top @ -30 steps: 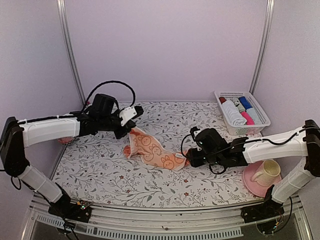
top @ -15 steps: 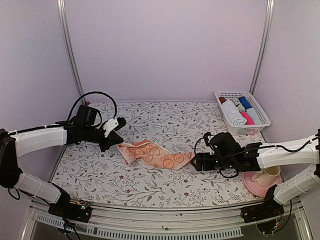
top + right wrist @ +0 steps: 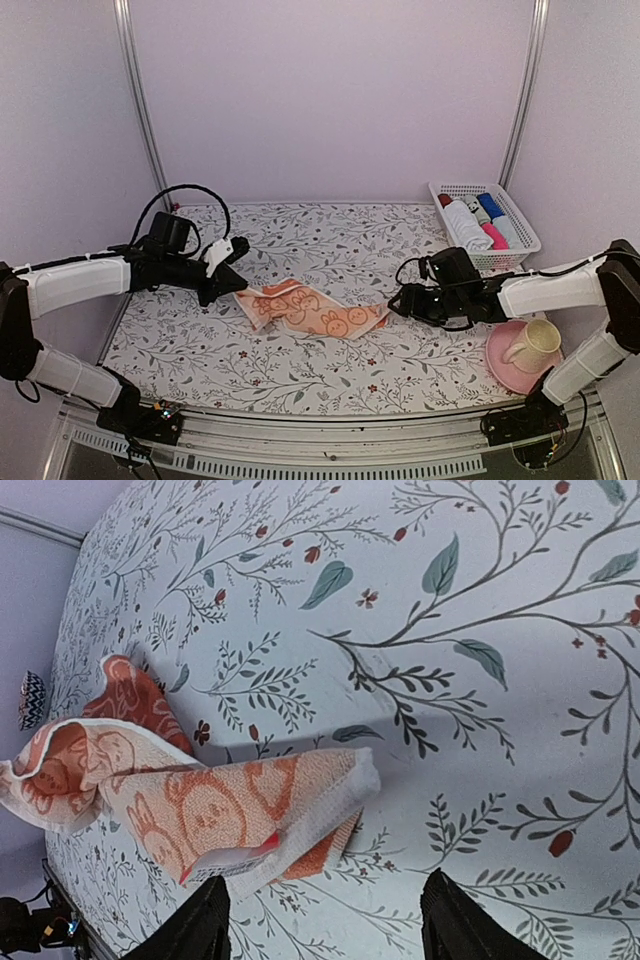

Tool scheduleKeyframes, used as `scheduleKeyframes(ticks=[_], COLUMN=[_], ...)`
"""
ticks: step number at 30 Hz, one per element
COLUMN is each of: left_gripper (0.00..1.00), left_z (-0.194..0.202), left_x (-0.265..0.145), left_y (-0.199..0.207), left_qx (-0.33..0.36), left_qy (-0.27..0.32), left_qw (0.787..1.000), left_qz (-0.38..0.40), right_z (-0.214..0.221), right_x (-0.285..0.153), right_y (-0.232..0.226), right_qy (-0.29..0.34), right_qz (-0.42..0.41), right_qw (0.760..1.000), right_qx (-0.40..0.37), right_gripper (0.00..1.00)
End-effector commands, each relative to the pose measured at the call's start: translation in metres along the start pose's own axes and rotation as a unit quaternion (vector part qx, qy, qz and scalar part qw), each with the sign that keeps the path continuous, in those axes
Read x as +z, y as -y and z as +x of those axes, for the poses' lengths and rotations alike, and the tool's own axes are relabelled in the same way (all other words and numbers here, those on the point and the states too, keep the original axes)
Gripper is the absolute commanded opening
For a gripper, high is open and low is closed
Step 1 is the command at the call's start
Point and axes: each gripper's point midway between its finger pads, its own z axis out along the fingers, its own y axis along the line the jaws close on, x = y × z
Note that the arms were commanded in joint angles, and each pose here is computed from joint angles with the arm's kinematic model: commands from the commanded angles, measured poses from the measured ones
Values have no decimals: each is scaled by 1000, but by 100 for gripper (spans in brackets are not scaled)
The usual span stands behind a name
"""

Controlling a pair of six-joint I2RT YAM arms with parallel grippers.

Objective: Roll the towels
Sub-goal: Pick up the towel from the center of the board.

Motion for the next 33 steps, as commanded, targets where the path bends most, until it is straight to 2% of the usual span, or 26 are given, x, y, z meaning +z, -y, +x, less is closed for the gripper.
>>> scheduleKeyframes(ticks=[1,15,17,19,21,27,33], left_gripper=[0,0,0,0,0,0,0], left_z=[0,0,-1,-1,-2,-26,-64], left_x=[-5,-7,-6,-7,-7,-26,-71], left_y=[2,5,4,3,-2,-39,-79], left_qx=[0,4,4,3,4,5,-10], left_qy=[8,14,15,14,12,18,48], left_qw=[1000,1000,1000,1000,1000,996,990], left_qz=[3,2,2,-1,-13,-83,-135], right_z=[-7,-20,-20,-19,-21,-47,-91], right_x=[20,44,46,48,48,25,-34], right_y=[-14,-7,-7,-11,-13,-25,-58], right_qy=[-20,-17,-20,-25,-24,16,78], right_qz=[-36,-24,-27,-35,-39,-26,-19], right_qw=[999,999,999,999,999,998,978], right_qx=[15,23,21,14,6,-59,-193], right_gripper=[61,42,34,17,5,2,2])
